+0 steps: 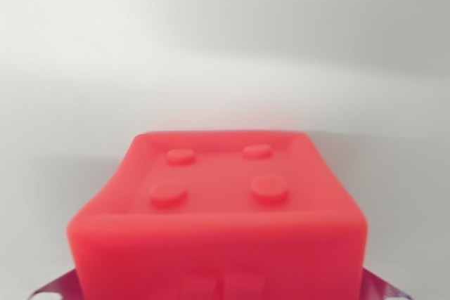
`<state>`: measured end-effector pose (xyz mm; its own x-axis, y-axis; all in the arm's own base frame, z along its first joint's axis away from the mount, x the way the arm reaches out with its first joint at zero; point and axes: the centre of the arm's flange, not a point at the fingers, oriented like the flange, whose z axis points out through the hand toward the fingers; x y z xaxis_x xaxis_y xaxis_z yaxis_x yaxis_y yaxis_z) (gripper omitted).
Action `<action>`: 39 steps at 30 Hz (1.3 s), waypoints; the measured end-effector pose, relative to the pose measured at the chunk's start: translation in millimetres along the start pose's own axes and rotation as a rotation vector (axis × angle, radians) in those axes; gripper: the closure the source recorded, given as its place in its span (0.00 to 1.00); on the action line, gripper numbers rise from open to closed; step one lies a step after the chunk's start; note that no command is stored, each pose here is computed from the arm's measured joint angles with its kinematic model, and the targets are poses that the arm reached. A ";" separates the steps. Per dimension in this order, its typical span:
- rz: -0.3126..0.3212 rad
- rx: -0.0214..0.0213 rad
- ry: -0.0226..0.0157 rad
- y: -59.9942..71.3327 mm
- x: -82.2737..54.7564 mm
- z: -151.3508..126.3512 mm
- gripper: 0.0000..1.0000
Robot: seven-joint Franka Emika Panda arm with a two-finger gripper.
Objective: Destack cube
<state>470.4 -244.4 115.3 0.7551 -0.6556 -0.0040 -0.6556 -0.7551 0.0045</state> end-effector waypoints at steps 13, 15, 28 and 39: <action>0.000 0.0001 0.0004 0.0 0.1 -0.1 0.00; 0.000 0.0001 0.0004 0.0 0.1 -0.1 0.00; 0.000 0.0001 0.0001 0.0 0.1 -0.2 0.00; 0.001 0.0026 0.0027 0.0 0.6 -14.7 0.00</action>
<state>471.0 -244.8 130.0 0.7546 -0.6562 -0.0013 -0.6562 -0.7546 0.0019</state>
